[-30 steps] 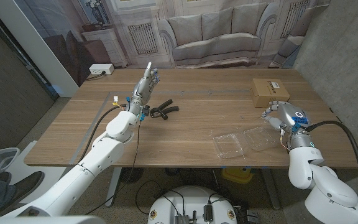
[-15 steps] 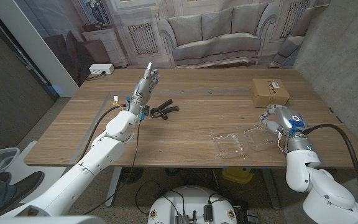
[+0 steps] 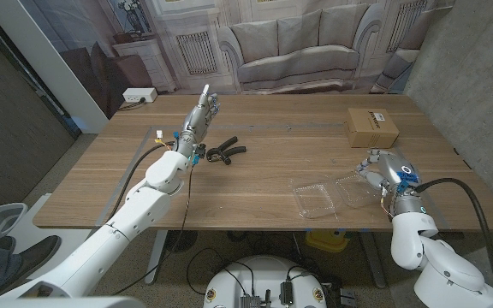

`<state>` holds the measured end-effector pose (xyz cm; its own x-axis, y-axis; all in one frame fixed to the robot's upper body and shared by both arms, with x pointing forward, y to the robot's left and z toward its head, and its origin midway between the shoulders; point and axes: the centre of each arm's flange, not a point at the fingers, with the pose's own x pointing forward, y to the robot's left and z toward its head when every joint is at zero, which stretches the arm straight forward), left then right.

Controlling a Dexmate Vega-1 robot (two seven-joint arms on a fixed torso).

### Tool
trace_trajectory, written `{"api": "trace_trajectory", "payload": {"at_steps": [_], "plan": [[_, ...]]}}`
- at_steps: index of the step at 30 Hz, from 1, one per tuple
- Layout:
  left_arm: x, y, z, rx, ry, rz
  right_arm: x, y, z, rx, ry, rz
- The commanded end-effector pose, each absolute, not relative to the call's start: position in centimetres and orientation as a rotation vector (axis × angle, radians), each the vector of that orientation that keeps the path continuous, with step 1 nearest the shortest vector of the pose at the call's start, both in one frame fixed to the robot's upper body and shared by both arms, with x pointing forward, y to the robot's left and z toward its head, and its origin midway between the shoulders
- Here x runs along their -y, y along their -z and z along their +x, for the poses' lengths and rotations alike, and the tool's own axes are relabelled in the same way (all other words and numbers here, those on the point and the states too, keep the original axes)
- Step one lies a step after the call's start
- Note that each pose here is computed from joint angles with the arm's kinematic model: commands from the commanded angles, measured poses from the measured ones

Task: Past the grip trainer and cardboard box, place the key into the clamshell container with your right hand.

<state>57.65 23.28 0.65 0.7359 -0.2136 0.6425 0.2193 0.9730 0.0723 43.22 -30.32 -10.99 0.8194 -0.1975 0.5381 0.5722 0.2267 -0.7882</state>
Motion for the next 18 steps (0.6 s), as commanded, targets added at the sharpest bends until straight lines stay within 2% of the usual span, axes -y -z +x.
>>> {"api": "trace_trajectory", "payload": {"at_steps": [1,18], "plan": [[-22.9,-1.1,57.6,0.713,0.246,-0.002,30.3,12.1,43.6,0.351,0.558,-1.209],[-22.1,-1.2,57.7,0.715,0.257,-0.002,30.7,13.6,44.3,0.333,0.563,-1.167]]}}
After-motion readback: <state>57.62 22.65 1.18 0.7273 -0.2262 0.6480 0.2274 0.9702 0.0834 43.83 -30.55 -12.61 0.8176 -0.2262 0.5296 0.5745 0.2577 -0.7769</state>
